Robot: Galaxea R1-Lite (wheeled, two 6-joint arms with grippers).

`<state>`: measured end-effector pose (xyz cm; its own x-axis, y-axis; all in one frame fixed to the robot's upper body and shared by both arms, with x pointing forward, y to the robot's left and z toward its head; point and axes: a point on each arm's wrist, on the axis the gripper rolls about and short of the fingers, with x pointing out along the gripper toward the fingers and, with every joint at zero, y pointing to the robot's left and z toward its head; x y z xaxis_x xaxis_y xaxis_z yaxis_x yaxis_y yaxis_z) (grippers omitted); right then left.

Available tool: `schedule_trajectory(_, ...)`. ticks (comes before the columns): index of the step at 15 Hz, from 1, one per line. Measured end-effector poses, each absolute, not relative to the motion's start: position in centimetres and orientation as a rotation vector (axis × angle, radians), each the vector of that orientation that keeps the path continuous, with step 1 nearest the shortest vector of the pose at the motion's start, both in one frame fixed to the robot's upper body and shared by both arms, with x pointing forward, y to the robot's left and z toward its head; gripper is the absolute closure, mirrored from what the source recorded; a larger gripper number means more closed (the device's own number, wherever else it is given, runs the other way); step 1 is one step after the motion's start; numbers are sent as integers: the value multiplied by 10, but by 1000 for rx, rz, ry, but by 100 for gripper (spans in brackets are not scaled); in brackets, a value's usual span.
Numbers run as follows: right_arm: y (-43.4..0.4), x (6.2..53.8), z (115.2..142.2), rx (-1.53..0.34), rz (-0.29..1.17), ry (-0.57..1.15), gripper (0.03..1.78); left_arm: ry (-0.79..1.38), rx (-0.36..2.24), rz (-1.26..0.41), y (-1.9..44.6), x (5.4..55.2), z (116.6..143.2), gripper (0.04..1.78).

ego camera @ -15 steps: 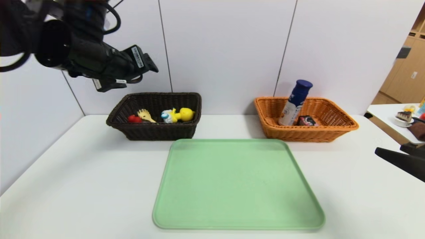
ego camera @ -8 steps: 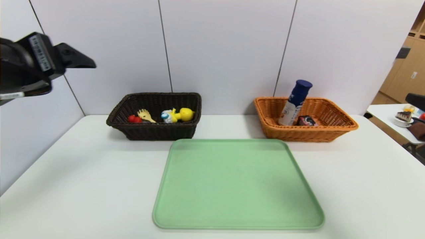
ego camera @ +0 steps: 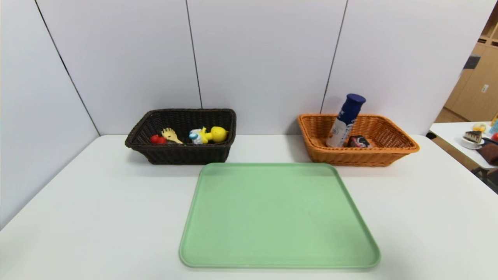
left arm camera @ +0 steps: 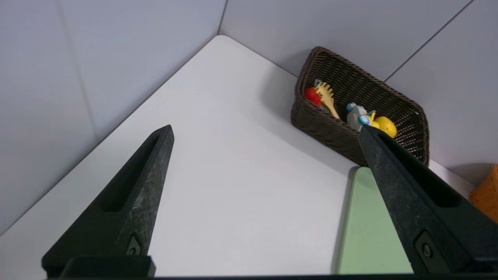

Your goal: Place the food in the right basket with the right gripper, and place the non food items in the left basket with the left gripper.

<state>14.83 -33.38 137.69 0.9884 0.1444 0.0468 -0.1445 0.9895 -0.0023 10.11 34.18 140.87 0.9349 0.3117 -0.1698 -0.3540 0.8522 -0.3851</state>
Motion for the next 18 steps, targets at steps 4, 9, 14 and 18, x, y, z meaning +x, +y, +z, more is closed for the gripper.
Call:
schedule_trajectory(4, -333, 110, 1337, -2, 145, -73, 10, 74, -275, 374, 345, 43, 1345, 14)
schedule_trajectory(9, -332, 64, 1293, -36, 155, -93, 10, 65, 32, 244, 339, 17, 1278, 13)
schedule_trajectory(14, -333, 44, 1258, -218, 142, -255, 10, -12, 130, 129, 336, 27, 1248, 13)
schedule_trajectory(18, -334, 62, 1221, -286, 73, -320, 10, -75, 185, 80, 335, 57, 1212, 13)
